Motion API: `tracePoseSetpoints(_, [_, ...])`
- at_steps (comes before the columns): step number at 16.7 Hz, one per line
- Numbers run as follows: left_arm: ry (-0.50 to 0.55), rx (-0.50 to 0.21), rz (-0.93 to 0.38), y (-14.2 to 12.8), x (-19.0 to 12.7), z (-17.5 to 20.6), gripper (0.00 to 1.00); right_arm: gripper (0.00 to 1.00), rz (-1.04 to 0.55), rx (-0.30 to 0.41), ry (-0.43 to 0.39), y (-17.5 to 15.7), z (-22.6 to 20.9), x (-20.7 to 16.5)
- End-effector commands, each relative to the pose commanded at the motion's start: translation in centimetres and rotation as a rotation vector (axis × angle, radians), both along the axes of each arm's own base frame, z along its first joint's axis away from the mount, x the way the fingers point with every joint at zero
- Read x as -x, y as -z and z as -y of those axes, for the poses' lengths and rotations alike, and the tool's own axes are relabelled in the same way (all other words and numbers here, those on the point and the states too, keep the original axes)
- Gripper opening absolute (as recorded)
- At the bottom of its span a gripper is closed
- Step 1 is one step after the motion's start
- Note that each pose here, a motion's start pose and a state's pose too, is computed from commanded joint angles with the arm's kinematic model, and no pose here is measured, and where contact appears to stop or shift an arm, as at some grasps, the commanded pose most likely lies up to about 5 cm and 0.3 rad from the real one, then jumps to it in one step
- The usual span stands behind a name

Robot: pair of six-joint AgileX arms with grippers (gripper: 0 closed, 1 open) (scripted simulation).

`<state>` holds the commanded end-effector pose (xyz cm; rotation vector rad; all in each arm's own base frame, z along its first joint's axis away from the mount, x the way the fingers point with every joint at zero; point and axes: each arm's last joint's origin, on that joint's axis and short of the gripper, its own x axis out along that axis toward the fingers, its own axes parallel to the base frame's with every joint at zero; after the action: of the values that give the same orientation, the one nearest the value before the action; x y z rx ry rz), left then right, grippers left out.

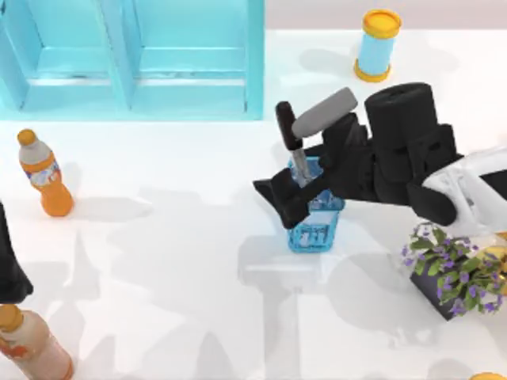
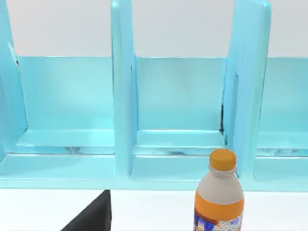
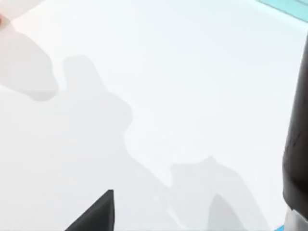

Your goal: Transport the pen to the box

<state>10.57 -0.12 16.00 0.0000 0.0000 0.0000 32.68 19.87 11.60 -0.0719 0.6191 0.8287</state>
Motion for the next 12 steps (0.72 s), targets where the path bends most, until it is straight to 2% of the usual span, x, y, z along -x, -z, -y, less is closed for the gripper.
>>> tracePoseSetpoints(8, [0.000,0.000,0.000,0.0,0.0,0.0,1.00,0.00,0.011,-0.011,-0.001,-0.5,0.2,-0.4])
tracePoseSetpoints(12, [0.000,0.000,0.000,0.0,0.0,0.0,1.00,0.00,0.096,-0.048,-0.012,-5.1,3.0,-2.7])
